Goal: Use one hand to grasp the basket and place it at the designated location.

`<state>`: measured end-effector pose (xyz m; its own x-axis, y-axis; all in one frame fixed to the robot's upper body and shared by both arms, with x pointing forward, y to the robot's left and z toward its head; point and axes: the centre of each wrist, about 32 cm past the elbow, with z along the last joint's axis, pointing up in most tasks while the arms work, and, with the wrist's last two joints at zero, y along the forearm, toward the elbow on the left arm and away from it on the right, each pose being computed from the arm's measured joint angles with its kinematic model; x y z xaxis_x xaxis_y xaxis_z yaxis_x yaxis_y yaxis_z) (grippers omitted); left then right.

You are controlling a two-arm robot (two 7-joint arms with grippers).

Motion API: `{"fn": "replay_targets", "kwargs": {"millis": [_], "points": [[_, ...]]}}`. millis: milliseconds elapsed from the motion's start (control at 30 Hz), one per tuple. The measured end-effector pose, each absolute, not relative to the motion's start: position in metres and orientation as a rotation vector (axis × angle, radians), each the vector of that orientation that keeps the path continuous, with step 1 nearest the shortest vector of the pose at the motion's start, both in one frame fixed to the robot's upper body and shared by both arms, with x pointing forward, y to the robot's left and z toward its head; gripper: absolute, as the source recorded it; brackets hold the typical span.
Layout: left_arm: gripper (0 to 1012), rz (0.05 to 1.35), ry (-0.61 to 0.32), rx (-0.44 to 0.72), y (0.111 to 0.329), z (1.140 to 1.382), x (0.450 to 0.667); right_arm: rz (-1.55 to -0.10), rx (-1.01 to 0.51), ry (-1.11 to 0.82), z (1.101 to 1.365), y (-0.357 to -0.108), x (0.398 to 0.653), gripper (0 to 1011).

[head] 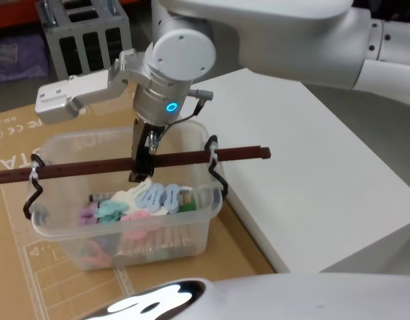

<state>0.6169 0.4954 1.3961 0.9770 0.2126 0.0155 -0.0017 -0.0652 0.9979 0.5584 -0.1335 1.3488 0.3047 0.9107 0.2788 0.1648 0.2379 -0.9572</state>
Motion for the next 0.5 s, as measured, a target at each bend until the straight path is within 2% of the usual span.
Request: {"fn": "replay_targets", "kwargs": {"millis": [267,500], "points": [[0,0.177,0.163,1.629,0.495,1.396,0.617,0.671,-1.222,-1.163,1.364,-0.142,0.557,247],[0,0.177,0.163,1.629,0.495,1.396,0.617,0.610,-1.186,-1.157,1.386,-0.159,0.557,247]]}}
